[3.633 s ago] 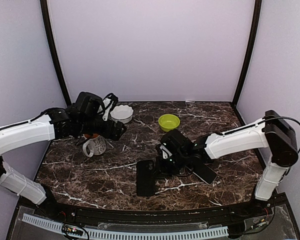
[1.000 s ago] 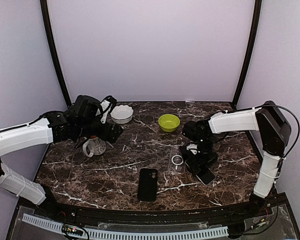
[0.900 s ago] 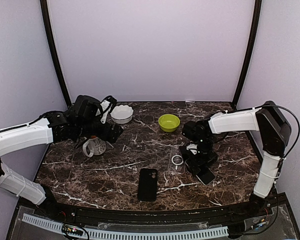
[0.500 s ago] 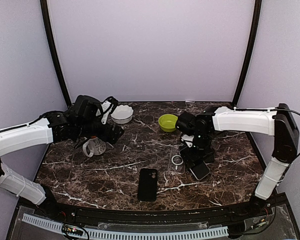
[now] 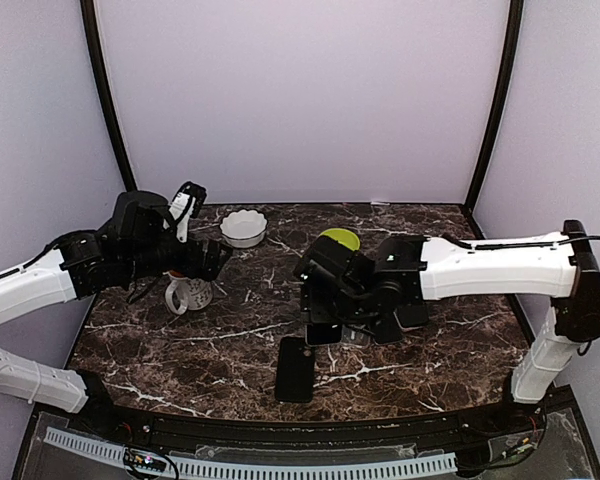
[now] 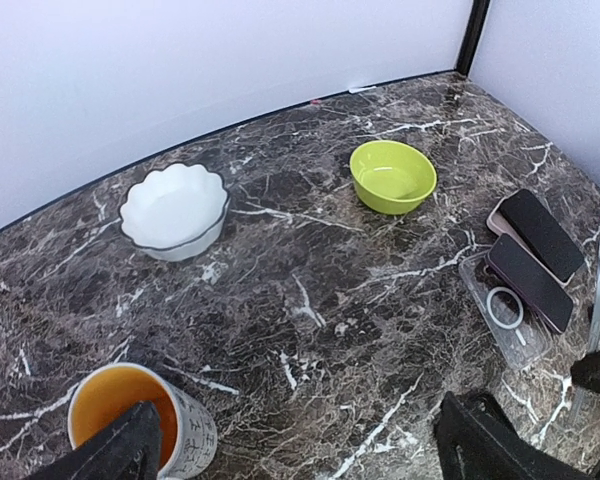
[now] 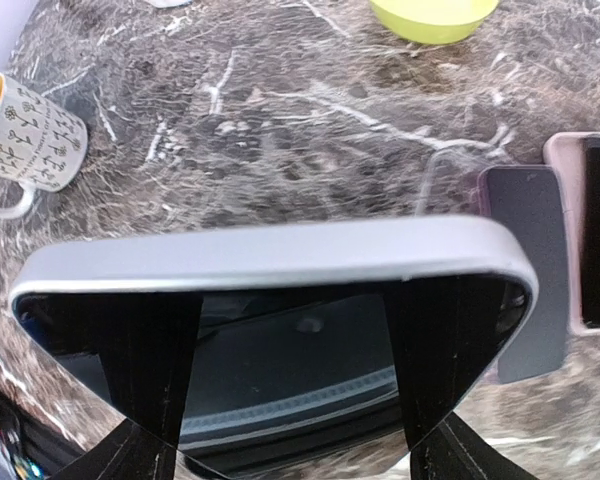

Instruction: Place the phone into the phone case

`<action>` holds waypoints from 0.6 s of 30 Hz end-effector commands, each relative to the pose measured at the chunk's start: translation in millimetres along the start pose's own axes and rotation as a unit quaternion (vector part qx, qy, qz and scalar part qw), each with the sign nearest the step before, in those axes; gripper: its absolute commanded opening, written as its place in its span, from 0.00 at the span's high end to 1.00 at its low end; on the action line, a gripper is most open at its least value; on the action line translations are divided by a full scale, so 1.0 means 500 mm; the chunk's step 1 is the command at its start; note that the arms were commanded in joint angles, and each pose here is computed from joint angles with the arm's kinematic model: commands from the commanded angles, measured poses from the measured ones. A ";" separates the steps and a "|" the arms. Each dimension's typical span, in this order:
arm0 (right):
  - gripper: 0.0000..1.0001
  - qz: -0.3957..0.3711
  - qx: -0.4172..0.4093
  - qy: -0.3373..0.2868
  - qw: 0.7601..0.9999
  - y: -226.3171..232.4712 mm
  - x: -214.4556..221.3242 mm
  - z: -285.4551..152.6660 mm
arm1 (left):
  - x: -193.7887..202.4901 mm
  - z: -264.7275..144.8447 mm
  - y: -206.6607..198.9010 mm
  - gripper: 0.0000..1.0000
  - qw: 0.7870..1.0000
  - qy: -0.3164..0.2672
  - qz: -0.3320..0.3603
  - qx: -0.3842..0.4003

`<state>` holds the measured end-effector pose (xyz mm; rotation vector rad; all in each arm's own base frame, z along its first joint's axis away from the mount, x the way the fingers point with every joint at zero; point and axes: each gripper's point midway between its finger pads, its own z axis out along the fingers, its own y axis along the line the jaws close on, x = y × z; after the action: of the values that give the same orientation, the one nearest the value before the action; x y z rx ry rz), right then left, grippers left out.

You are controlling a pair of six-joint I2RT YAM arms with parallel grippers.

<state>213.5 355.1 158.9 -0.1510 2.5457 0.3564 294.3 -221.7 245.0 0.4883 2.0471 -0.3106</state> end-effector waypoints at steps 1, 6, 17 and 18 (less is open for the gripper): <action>1.00 0.090 0.008 -0.068 0.994 0.069 -0.012 0.021 | -0.008 -0.026 0.043 0.01 0.996 -0.038 -0.070 -0.047; 1.00 0.081 0.068 -0.045 0.993 0.100 0.047 0.043 | -0.012 -0.046 0.084 0.01 0.987 -0.056 -0.110 -0.101; 1.00 0.072 0.071 0.008 0.995 0.142 0.136 0.102 | 0.006 -0.034 0.125 0.01 0.978 -0.054 -0.101 -0.171; 1.00 0.074 0.073 0.006 0.995 0.140 0.135 0.103 | 0.007 -0.033 0.126 0.01 0.978 -0.054 -0.100 -0.173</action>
<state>168.9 432.1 93.3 0.0349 2.6050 0.1857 304.9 -167.1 253.1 0.0831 2.0067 -0.1635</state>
